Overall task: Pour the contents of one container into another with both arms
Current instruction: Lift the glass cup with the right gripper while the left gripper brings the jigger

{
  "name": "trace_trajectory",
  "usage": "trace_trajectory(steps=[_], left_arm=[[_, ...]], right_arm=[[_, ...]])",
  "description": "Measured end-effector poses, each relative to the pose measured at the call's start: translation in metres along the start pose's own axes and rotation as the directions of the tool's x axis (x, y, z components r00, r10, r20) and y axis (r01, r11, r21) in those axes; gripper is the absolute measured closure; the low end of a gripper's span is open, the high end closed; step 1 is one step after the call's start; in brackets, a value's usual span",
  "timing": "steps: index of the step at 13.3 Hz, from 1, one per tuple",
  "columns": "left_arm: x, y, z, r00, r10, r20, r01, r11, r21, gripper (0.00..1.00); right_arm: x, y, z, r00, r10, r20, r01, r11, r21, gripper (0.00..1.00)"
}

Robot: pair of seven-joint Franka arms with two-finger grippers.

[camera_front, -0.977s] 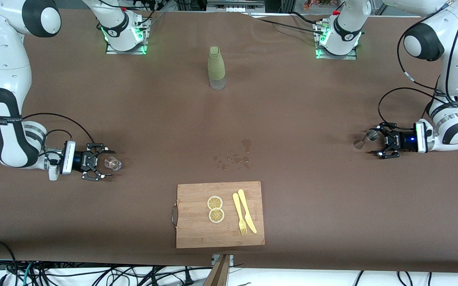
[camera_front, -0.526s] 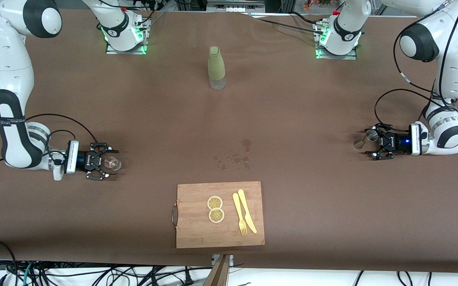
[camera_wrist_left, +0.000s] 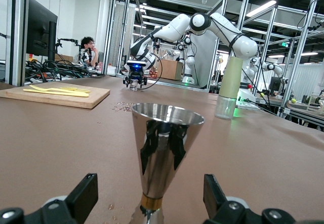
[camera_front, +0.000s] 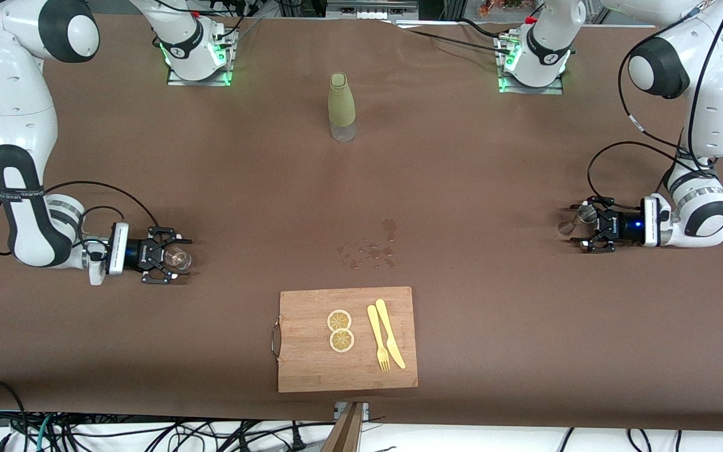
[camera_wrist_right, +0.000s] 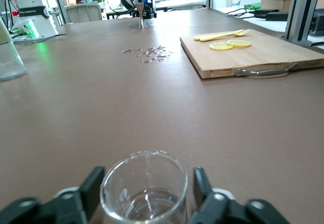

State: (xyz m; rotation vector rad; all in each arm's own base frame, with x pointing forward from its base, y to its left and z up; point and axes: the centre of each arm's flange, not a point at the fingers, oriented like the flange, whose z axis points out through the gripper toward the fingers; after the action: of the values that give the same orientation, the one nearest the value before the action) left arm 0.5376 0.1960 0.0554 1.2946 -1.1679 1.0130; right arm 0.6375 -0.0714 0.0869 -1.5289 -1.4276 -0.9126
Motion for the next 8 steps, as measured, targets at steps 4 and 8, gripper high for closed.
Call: trace_trajectory(steps=[4,8], left_arm=[[0.0011,0.0025,-0.0018,1.000,-0.002,-0.012,0.002,1.000,-0.004,0.09],[-0.0007,0.0065,-0.0057,1.000,-0.008,-0.012,0.008,1.000,-0.001,0.28]], right_arm=[[-0.0031,-0.0006,0.0022,1.000,0.002,-0.006,-0.002,1.000,-0.002,0.59],[-0.0031,-0.0006,0.0024,1.000,0.002,-0.006,-0.002,1.000,-0.002,0.88]])
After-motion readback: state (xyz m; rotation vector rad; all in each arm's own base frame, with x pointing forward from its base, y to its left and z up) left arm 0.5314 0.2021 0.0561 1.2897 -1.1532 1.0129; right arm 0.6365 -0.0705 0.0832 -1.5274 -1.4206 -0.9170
